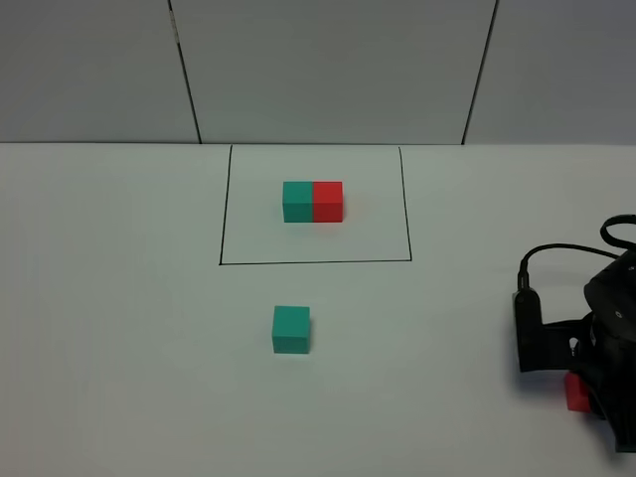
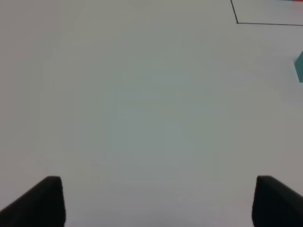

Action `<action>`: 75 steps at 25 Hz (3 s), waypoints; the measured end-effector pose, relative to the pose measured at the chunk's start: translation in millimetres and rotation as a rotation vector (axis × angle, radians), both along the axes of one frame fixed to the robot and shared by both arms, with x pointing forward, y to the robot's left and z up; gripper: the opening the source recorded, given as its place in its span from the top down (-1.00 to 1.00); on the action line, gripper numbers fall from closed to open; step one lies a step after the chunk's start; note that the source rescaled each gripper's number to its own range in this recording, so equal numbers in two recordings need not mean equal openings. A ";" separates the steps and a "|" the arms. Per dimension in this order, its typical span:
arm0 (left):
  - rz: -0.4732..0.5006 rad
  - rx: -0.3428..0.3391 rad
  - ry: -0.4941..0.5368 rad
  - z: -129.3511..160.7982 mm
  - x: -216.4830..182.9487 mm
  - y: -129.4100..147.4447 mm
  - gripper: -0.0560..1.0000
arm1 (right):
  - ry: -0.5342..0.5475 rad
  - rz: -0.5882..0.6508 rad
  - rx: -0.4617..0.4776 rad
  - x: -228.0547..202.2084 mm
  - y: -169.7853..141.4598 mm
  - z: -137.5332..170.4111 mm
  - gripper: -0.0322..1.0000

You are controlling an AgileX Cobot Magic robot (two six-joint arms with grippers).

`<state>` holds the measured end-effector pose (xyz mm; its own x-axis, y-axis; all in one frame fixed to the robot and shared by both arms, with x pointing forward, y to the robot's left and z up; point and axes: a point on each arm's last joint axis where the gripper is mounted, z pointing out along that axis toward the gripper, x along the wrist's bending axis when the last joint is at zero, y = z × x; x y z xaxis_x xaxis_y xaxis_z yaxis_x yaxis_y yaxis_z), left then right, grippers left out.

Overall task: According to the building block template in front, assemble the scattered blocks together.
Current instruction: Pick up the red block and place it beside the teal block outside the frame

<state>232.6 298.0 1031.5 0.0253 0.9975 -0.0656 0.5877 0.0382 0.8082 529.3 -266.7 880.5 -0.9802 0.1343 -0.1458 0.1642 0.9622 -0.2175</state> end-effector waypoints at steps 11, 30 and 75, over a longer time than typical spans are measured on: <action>0.000 0.000 0.000 0.0 0.0 0.0 -0.78 | -0.001 -0.050 0.109 5.4 18.2 9.0 0.92; 0.000 0.000 0.000 0.0 0.0 0.0 -0.78 | -0.035 -0.059 0.290 33.0 85.3 49.4 0.92; 0.000 -0.001 0.000 0.0 0.0 -0.1 -0.78 | 0.073 0.088 0.160 70.8 206.8 5.8 0.94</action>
<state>232.6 297.9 1031.5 0.0258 0.9975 -0.0663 0.5877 0.0385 0.8082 600.1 -59.9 886.4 -0.9964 0.0630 -0.0573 0.0669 0.9954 -0.0686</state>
